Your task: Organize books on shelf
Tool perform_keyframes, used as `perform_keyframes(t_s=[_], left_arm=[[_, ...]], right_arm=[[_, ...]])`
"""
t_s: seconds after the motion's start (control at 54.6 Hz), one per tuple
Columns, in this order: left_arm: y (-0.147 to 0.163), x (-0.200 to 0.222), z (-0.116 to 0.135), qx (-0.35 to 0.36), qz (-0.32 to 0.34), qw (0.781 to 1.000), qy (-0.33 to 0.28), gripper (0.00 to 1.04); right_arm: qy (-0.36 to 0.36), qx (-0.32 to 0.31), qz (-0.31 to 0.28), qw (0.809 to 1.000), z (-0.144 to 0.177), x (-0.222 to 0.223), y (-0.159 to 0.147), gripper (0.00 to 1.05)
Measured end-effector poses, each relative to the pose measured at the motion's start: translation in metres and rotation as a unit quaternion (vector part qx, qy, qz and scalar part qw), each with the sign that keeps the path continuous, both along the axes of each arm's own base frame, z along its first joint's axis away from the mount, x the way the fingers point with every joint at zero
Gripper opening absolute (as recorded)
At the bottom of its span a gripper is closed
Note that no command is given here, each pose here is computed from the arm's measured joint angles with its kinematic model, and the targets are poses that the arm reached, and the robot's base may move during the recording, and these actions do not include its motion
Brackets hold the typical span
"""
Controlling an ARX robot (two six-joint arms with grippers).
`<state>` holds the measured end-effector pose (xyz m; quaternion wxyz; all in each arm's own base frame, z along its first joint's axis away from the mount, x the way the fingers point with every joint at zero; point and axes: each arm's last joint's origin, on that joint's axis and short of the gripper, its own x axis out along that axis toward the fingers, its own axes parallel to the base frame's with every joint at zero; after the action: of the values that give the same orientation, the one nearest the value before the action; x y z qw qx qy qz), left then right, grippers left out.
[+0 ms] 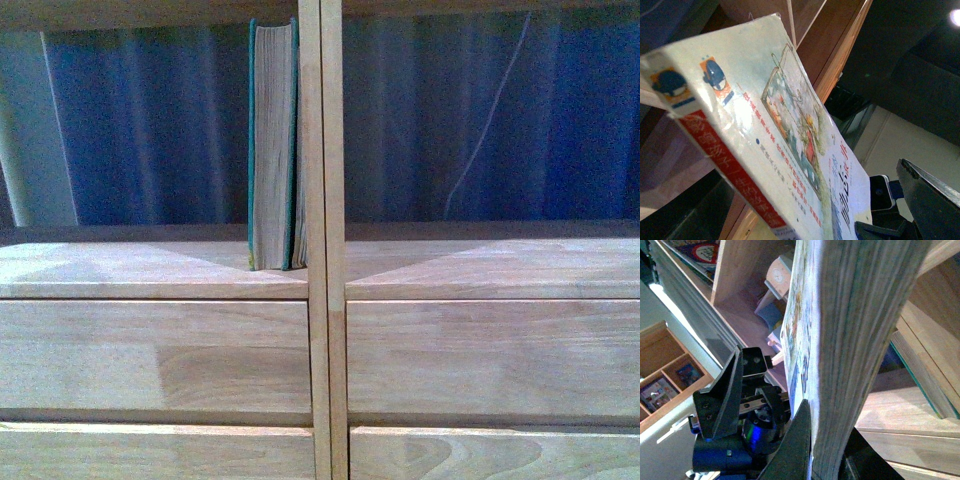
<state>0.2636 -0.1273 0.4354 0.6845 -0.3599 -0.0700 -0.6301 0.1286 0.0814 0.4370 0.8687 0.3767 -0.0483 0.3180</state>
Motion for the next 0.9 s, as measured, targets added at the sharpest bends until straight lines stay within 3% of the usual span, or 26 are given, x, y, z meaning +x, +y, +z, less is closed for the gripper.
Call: perform_keyframes(t_s=[0.165, 0.733, 0.898], left_arm=[[-0.0005, 0.0017, -0.0009, -0.005, 0.007, 1.000, 0.001, 0.97], [-0.0014, 0.0077, -0.0056, 0.005, 0.041, 0.999, 0.032, 0.18], [0.0003, 0.0031, -0.0015, 0.002, 0.036, 0.999, 0.033, 0.07]], right_arm=[[0.000, -0.003, 0.003, 1.000, -0.0009, 0.0001, 0.0009, 0.07], [0.002, -0.007, -0.013, 1.000, -0.0022, 0.0047, 0.0005, 0.07], [0.006, -0.009, -0.030, 0.999, -0.0044, 0.0081, -0.0011, 0.32]])
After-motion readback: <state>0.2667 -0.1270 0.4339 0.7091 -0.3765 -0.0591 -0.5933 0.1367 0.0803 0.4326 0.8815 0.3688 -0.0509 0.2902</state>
